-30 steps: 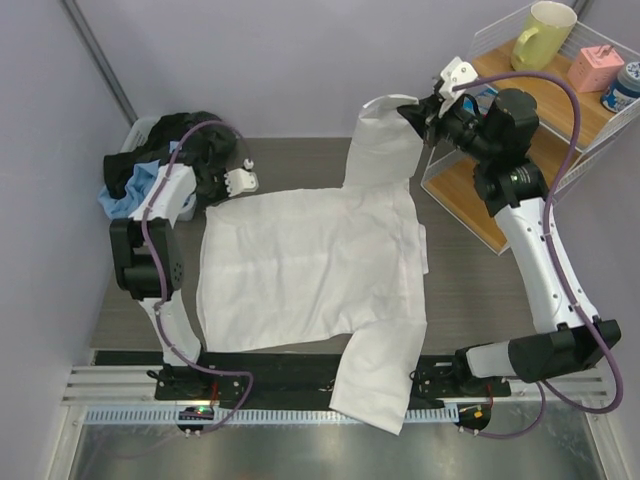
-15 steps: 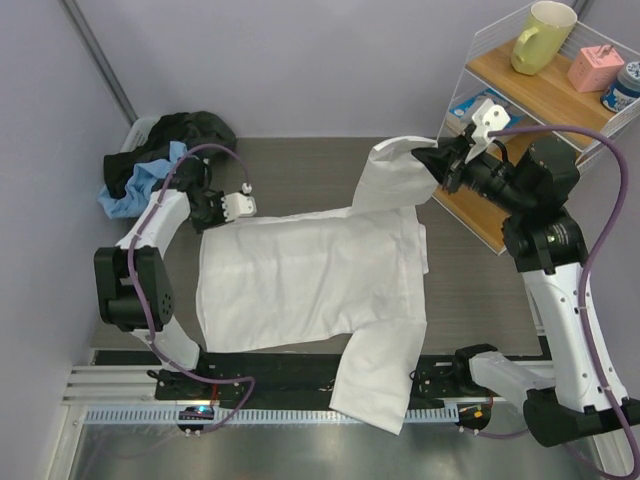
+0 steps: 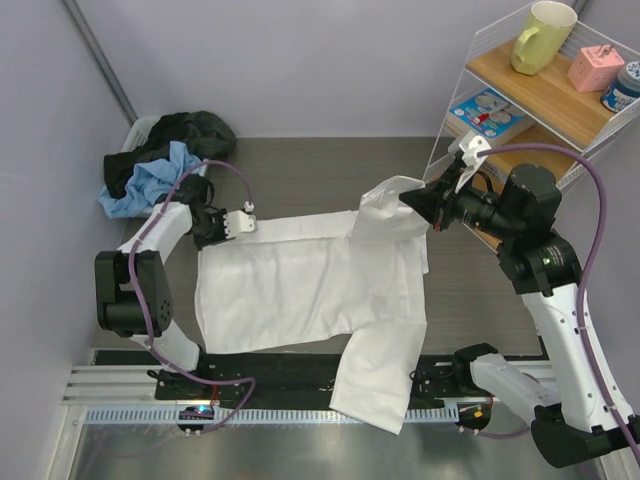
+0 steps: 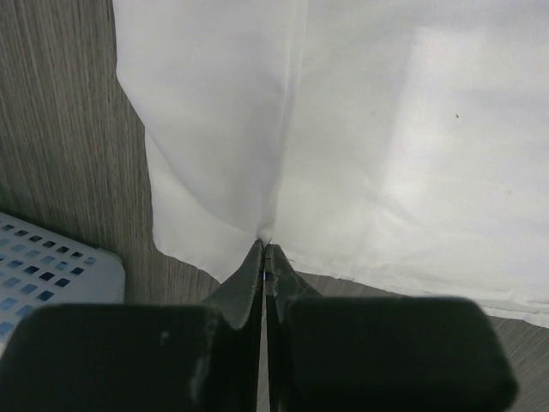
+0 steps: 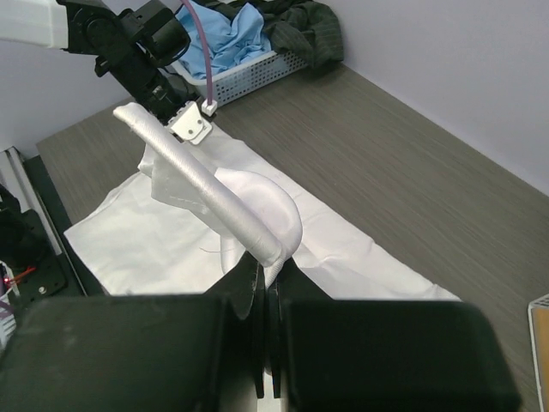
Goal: Fold and stack the long sleeve shirts
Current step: Fold the shirt
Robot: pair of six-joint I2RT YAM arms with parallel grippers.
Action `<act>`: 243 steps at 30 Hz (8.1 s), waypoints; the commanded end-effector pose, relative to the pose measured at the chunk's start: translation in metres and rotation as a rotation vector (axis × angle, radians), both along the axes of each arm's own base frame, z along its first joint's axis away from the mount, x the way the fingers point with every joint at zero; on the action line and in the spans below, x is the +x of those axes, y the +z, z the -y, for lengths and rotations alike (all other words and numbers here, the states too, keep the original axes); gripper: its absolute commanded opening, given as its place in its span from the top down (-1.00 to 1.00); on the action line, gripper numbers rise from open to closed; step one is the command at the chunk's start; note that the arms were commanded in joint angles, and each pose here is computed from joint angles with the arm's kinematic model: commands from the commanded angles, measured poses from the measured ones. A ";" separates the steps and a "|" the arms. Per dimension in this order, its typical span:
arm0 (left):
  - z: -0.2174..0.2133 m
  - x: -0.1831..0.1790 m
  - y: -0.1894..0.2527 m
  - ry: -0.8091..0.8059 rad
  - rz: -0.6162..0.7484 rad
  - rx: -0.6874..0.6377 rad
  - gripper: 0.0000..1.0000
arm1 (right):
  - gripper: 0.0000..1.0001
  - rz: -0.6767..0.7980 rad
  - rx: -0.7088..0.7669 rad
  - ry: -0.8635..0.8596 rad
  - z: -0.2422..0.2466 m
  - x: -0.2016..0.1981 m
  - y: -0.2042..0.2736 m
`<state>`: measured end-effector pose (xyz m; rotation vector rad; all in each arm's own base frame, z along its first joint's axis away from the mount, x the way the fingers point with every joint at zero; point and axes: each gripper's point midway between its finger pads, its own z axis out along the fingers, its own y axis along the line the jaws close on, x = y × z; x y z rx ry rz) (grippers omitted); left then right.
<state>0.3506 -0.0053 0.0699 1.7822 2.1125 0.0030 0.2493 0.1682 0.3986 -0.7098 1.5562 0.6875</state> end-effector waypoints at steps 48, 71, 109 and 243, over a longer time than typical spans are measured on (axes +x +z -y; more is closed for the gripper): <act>-0.011 -0.034 -0.023 -0.067 -0.113 0.083 0.72 | 0.97 -0.244 0.092 0.115 -0.012 -0.082 -0.041; 0.194 -0.118 0.243 -0.049 0.309 -0.918 -0.99 | 0.97 -0.347 0.088 0.265 -0.061 -0.031 -0.092; 0.237 -0.087 0.188 0.473 -0.149 -1.009 1.00 | -0.79 -0.308 -0.171 0.159 -0.047 -0.015 -0.135; -0.002 0.032 -0.076 0.675 -0.109 -0.090 -0.23 | 0.98 -0.730 -0.801 -0.525 0.193 0.134 -0.355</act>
